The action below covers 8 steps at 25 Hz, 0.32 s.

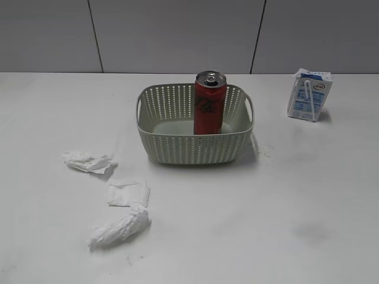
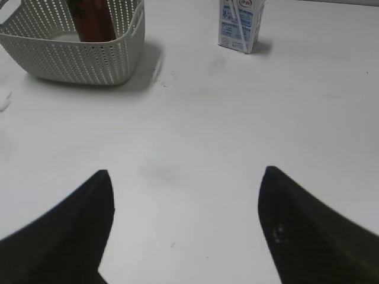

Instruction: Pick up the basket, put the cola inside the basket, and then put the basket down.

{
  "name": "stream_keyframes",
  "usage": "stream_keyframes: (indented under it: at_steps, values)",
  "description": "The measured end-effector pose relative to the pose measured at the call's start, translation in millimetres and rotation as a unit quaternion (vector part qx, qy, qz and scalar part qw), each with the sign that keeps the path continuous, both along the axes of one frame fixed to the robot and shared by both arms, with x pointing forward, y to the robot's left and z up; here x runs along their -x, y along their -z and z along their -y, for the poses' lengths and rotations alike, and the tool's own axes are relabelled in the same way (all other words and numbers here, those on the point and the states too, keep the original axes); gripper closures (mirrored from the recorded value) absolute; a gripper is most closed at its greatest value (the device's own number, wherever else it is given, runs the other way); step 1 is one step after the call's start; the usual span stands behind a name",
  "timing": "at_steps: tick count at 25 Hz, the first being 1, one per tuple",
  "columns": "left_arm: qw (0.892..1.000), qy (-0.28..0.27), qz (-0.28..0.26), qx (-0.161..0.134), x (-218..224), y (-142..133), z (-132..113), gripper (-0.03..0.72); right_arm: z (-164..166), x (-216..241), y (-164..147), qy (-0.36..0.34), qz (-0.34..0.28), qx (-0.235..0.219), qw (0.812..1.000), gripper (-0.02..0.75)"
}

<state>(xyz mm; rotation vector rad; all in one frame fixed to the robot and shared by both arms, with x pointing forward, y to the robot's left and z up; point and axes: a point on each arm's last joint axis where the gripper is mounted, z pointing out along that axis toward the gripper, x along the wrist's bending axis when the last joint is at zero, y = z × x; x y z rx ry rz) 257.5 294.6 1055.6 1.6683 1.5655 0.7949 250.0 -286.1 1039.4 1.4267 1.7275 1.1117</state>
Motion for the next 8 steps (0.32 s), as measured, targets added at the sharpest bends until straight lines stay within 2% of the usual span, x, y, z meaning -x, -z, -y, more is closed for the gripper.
stream_keyframes:
  at_steps: [6, 8]
  values:
    - [0.997, 0.000, 0.072, 0.001, 23, -1, 0, 0.168, -1, 0, 0, -0.002, 0.000, -0.004, 1.000, 0.166]
    - [0.997, 0.000, 0.078, 0.001, 25, -1, 0, 0.168, -1, 0, 0, -0.003, -0.001, -0.007, 1.000, 0.166]
